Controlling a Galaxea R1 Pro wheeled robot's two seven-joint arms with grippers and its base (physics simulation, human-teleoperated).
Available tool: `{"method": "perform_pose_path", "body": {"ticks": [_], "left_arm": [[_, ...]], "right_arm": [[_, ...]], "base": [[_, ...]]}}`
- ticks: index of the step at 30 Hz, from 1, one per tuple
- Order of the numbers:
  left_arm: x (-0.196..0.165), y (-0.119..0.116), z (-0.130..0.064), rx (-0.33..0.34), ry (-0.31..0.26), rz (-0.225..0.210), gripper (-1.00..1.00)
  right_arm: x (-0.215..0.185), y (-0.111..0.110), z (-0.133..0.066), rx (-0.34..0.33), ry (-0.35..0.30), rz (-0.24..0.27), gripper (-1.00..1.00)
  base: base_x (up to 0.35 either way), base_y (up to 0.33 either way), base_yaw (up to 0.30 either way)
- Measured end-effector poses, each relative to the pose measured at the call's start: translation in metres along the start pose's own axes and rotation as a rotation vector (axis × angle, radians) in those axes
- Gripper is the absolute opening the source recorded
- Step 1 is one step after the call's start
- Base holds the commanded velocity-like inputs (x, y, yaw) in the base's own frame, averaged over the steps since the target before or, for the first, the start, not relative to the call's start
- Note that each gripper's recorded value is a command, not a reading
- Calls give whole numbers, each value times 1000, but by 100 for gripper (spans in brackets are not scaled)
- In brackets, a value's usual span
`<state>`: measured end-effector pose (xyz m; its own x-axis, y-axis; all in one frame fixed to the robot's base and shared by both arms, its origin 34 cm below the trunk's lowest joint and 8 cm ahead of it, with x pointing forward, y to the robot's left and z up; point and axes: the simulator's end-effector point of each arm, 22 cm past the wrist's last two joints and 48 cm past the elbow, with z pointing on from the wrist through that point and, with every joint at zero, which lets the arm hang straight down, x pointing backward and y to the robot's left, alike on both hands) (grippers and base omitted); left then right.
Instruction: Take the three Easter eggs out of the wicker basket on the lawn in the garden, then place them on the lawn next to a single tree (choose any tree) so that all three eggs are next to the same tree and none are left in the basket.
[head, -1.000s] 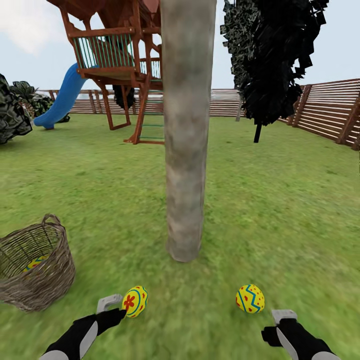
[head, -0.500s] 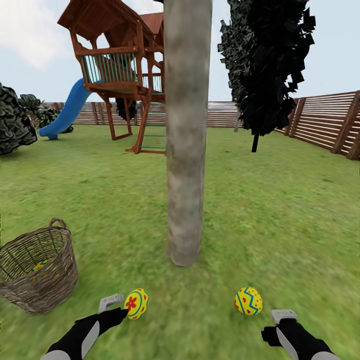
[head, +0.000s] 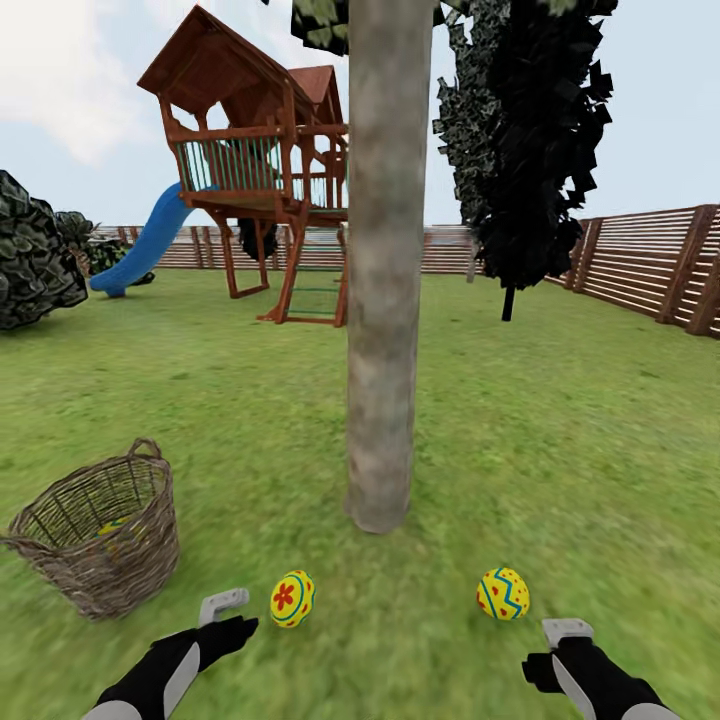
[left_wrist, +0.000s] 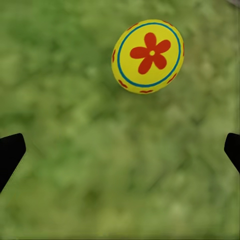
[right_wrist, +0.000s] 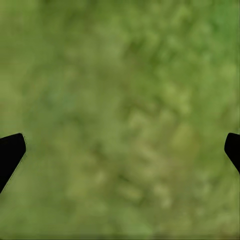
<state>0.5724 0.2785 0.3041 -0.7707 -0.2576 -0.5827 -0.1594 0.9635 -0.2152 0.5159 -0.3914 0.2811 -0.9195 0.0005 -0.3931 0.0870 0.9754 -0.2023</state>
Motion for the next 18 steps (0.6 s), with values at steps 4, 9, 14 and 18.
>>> {"method": "perform_pose_path", "body": {"ticks": [4, 9, 14, 18], "left_arm": [[-1, -1, 0, 2, -5, 2, 100], [-5, -2, -2, 5, -15, 0, 100], [-11, -5, -8, 6, -12, 3, 100], [-9, -12, -7, 16, -9, 3, 100]], "right_arm": [[0, 0, 0, 0, 0, 0, 100], [-3, -1, -3, 0, -8, 1, 100], [-9, -2, -10, 0, -8, 1, 100], [-9, -1, -10, -1, -8, 1, 100]], "base": [[-4, 7, 0], [0, 1, 0], [0, 0, 0], [-36, 50, 0]]}}
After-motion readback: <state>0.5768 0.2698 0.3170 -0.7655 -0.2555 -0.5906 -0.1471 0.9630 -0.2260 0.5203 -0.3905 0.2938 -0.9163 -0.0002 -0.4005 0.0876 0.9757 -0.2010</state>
